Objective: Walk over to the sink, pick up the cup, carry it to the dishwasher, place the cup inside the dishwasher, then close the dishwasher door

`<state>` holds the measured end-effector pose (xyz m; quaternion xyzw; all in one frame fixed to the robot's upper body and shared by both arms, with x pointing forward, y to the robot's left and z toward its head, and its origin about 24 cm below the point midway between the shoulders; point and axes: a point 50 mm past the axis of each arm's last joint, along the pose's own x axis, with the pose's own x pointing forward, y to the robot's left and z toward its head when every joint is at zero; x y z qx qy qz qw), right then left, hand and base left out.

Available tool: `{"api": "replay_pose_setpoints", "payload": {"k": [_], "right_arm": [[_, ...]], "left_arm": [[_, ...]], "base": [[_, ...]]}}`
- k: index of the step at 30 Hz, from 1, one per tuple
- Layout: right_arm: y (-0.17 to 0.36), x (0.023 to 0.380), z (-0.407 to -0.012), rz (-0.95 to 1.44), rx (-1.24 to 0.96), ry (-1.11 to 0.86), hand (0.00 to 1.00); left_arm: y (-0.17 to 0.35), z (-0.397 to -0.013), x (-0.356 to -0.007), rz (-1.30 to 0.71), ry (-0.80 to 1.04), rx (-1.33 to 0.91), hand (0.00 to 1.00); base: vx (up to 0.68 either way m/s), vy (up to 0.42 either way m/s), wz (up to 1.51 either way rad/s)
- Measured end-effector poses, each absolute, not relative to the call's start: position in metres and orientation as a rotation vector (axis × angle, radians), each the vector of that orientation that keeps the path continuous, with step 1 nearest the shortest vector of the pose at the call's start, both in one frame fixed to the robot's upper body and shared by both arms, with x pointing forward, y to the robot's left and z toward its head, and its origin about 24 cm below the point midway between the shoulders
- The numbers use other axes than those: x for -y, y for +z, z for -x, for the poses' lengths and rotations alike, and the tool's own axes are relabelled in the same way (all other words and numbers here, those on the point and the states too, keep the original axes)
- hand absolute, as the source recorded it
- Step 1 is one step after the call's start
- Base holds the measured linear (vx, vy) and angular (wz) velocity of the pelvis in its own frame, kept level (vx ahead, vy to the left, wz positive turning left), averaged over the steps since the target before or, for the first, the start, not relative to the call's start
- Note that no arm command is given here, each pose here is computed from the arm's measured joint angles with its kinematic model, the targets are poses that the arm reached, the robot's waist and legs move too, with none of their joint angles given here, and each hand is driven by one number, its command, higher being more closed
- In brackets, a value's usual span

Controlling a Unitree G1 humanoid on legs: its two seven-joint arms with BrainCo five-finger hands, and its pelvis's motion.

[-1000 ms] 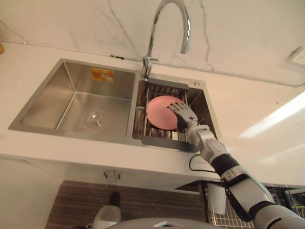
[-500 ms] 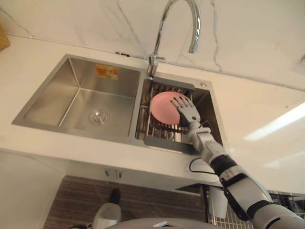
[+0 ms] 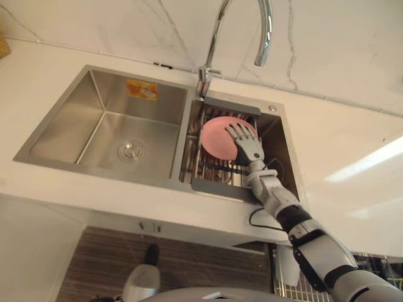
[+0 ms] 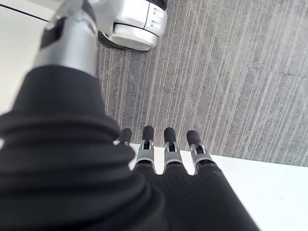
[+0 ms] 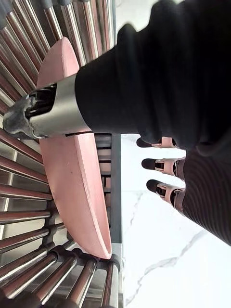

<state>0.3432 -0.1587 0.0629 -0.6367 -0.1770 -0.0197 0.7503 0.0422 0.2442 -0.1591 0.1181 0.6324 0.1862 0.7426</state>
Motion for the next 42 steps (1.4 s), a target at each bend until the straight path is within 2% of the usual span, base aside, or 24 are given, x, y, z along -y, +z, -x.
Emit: {"api": "replay_pose_setpoints", "payload": {"k": [6,13,20,21,33,42], "right_arm": [[0.073,0.158,-0.339,1.271,0.444,-0.155,0.0],[0.085,0.173,-0.34,1.216,0.46,-0.315,0.0],[0.081,0.17,-0.342,1.237,0.407,-0.229,0.0],[0.08,0.17,-0.342,1.243,0.4,-0.216,1.0],[0.073,0.167,-0.342,1.308,0.346,-0.134,1.0],[0.075,0.159,-0.341,1.38,0.461,-0.099,1.0]], "left_arm": [[-0.159,-0.043,-0.245,-0.256,0.41,-1.383,0.0],[-0.158,-0.044,-0.245,-0.26,0.409,-1.363,0.0],[-0.158,-0.044,-0.245,-0.272,0.402,-1.362,0.0],[-0.158,-0.044,-0.245,-0.278,0.399,-1.362,0.0],[-0.158,-0.044,-0.245,-0.285,0.392,-1.364,0.0],[-0.159,-0.038,-0.245,-0.288,0.393,-1.377,0.0]], "base": [[0.0,0.0,0.0],[0.0,0.0,0.02],[0.0,0.0,0.0],[0.0,0.0,0.0],[0.0,-0.003,0.0],[-0.02,-0.022,0.02]]}}
